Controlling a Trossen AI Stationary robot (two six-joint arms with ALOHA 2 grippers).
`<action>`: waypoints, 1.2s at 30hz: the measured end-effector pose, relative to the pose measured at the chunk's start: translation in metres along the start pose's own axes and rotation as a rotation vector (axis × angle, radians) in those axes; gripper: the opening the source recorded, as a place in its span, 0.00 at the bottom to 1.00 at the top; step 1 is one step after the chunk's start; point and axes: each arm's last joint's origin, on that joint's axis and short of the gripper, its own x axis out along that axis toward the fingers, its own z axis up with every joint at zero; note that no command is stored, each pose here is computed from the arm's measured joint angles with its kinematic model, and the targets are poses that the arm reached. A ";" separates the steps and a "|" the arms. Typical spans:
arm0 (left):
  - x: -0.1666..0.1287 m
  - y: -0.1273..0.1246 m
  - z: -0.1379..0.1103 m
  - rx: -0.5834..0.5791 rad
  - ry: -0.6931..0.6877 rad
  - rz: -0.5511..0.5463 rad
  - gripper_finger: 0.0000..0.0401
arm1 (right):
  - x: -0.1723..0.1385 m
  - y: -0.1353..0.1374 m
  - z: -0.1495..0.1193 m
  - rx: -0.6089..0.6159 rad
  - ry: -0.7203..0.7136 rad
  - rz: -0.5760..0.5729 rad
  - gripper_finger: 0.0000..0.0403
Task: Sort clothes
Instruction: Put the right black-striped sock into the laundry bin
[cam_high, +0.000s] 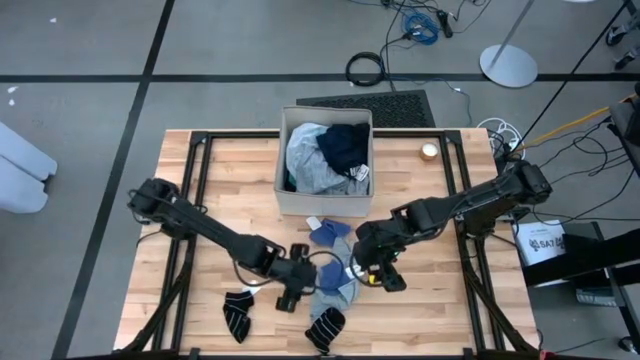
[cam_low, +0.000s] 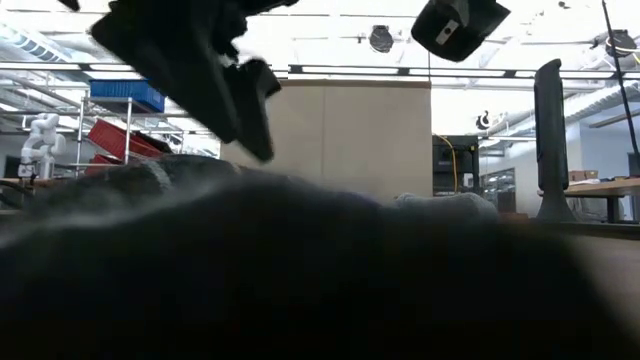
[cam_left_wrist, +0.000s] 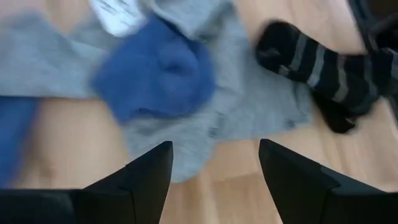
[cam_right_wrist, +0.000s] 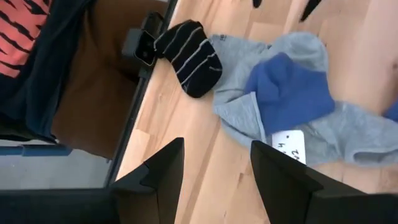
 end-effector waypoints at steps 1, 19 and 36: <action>0.002 0.001 -0.001 -0.004 0.010 -0.023 0.62 | -0.002 0.001 0.002 -0.002 -0.005 0.001 0.43; 0.000 -0.019 0.017 0.090 -0.157 -0.348 0.62 | -0.004 0.002 0.005 -0.039 -0.017 0.003 0.43; 0.024 -0.021 0.019 0.075 -0.139 -0.415 0.62 | -0.005 0.001 0.003 -0.027 0.003 -0.002 0.43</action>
